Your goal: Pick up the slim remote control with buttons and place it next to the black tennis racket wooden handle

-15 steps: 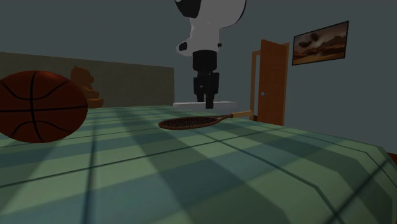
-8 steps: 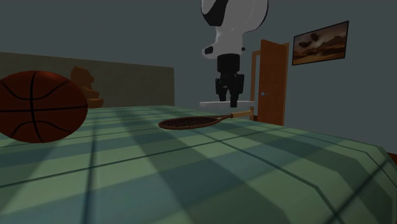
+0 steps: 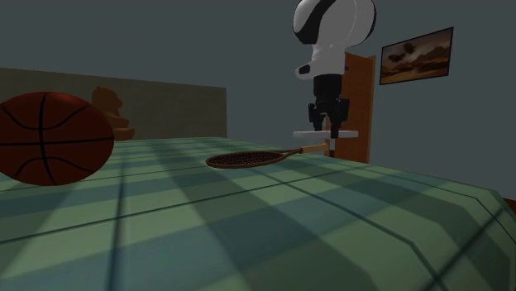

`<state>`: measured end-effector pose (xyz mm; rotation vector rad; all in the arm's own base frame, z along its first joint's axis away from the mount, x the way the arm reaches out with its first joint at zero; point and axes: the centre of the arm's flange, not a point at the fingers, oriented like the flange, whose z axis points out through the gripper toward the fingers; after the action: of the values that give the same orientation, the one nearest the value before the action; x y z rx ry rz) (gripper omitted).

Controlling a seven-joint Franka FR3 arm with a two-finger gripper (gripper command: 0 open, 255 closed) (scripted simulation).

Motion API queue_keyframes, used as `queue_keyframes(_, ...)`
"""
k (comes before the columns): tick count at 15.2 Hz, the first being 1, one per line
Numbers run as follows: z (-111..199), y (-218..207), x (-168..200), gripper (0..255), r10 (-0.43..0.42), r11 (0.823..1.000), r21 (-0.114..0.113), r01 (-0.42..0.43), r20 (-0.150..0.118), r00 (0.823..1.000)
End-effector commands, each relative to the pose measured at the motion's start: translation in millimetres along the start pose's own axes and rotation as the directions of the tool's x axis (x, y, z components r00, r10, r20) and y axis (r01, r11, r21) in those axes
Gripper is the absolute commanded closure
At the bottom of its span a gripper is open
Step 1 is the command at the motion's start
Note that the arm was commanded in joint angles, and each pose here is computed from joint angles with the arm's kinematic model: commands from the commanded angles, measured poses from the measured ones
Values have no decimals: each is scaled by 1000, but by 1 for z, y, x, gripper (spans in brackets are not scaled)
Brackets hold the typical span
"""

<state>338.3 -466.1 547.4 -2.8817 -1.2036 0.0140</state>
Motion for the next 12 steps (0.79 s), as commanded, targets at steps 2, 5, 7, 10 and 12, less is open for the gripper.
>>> queue_keyframes(2,6,4,-29,255,-1,1000,-1,1,0,1000)
queue_keyframes(5,22,4,-29,255,-1,1000,-1,1,0,1000)
queue_keyframes(7,32,4,-29,255,-1,1000,-1,1,0,1000)
queue_keyframes(10,48,5,-29,255,-1,1000,-1,1,0,1000)
queue_keyframes(12,58,5,-29,255,-1,1000,-1,1,0,1000)
